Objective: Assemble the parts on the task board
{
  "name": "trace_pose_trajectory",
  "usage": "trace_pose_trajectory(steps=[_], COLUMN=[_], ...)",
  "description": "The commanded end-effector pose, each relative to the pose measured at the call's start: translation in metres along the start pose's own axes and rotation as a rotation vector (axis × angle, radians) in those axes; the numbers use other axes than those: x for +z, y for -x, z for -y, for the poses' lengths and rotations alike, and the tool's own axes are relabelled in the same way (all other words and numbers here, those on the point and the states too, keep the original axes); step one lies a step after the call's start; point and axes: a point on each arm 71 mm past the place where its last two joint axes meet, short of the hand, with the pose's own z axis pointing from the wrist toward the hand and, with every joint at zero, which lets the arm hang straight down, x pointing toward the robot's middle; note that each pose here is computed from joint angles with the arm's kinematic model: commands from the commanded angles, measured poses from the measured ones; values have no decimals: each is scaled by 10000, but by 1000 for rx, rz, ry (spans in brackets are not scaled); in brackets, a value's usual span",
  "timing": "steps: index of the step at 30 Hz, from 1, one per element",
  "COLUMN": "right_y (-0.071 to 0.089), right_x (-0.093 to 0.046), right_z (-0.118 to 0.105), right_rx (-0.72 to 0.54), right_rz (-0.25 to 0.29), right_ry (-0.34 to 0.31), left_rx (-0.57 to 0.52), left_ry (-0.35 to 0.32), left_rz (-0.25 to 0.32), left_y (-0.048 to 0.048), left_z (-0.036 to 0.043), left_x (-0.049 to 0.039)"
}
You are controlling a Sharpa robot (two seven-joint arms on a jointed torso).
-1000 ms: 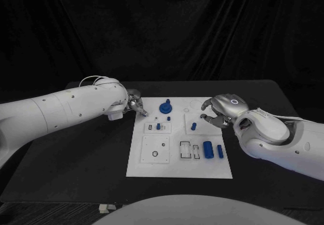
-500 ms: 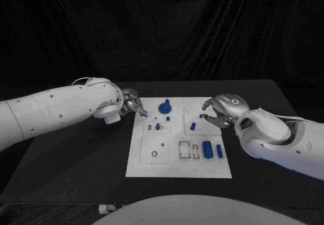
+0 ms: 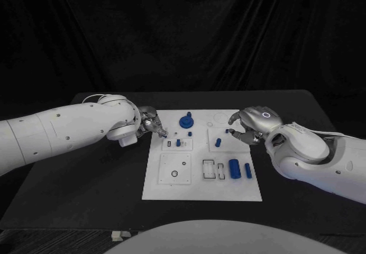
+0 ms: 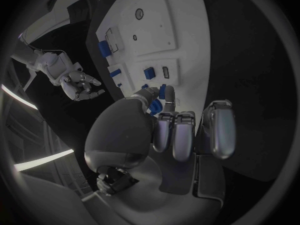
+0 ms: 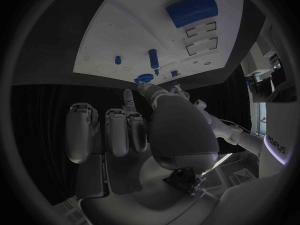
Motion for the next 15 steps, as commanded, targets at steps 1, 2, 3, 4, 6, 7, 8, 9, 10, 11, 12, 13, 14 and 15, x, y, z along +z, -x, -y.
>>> trace_pose_trajectory(steps=[1,2,3,4,6,7,8,9,10,11,12,13,14,15], right_y=[-1,0,0,0,-1,-1,0,0,0,0,1,1,1,1], right_x=[-7,-7,-7,-6,-5,-5,-5,-5,-6,-7,-7,-8,-8,-9], right_z=[-7,-8,-10,-11,-13,-13,-13,-13,-13,-13,-12,-12,-11,-11], right_rx=[0,1,1,1,1,1,1,1,1,1,1,1,1,1], right_rz=[3,3,3,3,3,3,3,3,4,4,4,4,4,4], right_ry=[-4,-4,-3,-3,-3,-3,-3,-3,-3,-3,-3,-3,-4,-4], left_rx=[-3,-4,-4,-4,-5,-5,-5,-5,-5,-5,-5,-5,-4,-4], left_ry=[6,7,7,8,9,10,11,11,12,12,13,13,13,14], left_rz=[12,11,9,7,5,3,1,-1,-2,-5,-8,-9,-12,-15], left_y=[-26,-36,-47,-59,-77,-88,-96,-107,-116,-128,-138,-145,-156,-166], left_z=[-7,-10,-13,-16,-19,-21,-21,-22,-22,-23,-23,-24,-24,-25], left_x=[14,18,22,27,35,40,45,51,56,61,65,67,72,76])
